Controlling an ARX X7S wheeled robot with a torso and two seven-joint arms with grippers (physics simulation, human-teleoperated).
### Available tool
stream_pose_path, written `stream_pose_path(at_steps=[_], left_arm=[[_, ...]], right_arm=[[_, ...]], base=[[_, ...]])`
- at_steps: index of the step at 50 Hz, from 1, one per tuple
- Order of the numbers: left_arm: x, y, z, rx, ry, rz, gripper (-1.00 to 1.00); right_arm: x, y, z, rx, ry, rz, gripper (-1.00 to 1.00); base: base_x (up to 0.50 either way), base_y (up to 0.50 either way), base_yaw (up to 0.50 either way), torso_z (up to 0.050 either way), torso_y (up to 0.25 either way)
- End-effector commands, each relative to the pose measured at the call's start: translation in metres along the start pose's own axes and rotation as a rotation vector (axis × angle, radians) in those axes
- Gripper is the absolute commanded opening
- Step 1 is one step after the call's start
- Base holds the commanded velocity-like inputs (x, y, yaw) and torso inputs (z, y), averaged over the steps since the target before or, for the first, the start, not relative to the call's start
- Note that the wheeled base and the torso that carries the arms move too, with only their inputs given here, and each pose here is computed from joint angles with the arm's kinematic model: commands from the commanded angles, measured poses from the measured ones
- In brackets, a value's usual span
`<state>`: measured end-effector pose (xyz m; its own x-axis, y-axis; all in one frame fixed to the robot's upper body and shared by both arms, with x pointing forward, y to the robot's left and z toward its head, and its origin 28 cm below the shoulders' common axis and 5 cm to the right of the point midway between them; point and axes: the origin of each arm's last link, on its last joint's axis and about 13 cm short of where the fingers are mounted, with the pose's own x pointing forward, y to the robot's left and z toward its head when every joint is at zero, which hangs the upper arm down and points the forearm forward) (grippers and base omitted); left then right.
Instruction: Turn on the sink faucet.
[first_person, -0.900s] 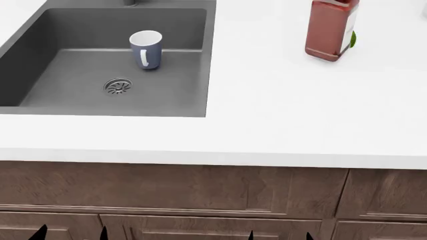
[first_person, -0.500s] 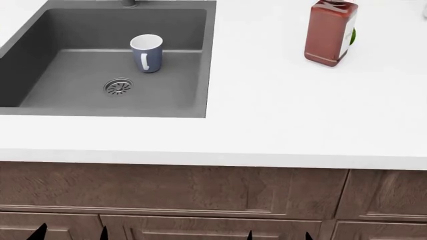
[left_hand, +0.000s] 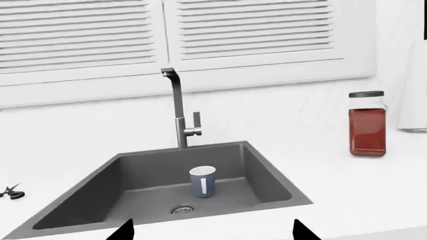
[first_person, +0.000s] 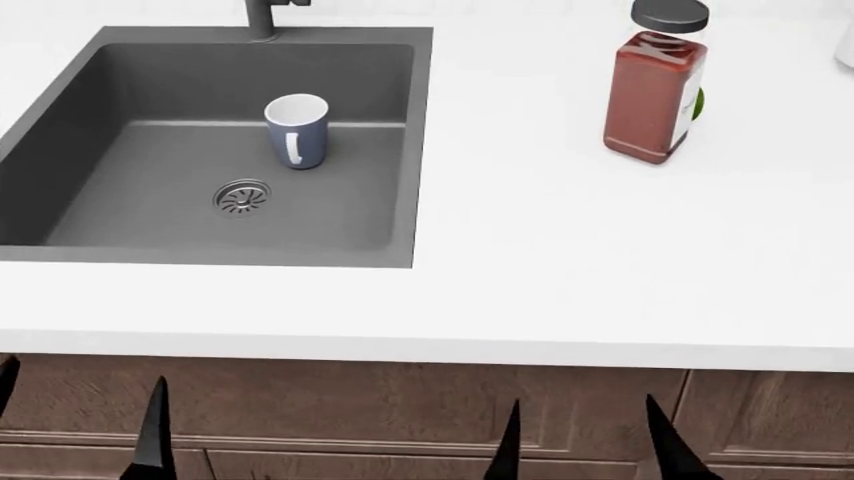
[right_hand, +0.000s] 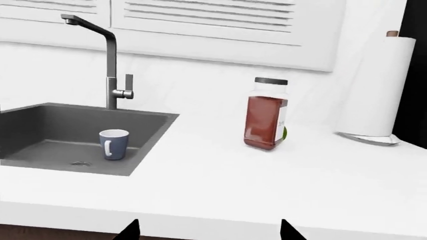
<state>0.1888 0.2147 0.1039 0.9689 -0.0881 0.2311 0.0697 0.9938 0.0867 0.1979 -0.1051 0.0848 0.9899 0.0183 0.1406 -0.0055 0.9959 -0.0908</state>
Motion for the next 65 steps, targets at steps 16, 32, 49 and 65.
stream_pose_path(at_steps=[16,32,49,65], left_arm=[[0.028,0.049,0.142,0.156,-0.119,0.031,1.00],[0.034,0.057,0.154,0.169,-0.089,0.029,1.00],[0.051,0.078,0.181,0.194,-0.005,0.014,1.00],[0.069,0.075,0.198,0.215,0.005,-0.019,1.00]], right_arm=[[0.029,-0.039,0.132,-0.179,-0.153,-0.052,1.00],[0.030,-0.038,0.149,-0.211,-0.183,-0.062,1.00],[0.039,-0.037,0.197,-0.273,-0.272,-0.080,1.00],[0.040,-0.036,0.206,-0.291,-0.306,-0.080,1.00]], base=[[0.00,0.02,0.00,0.050,0.061],[0.09,0.50,0.00,0.050,0.060],[0.13,0.49,0.00,0.050,0.062],[0.50,0.12,0.00,0.050,0.061]])
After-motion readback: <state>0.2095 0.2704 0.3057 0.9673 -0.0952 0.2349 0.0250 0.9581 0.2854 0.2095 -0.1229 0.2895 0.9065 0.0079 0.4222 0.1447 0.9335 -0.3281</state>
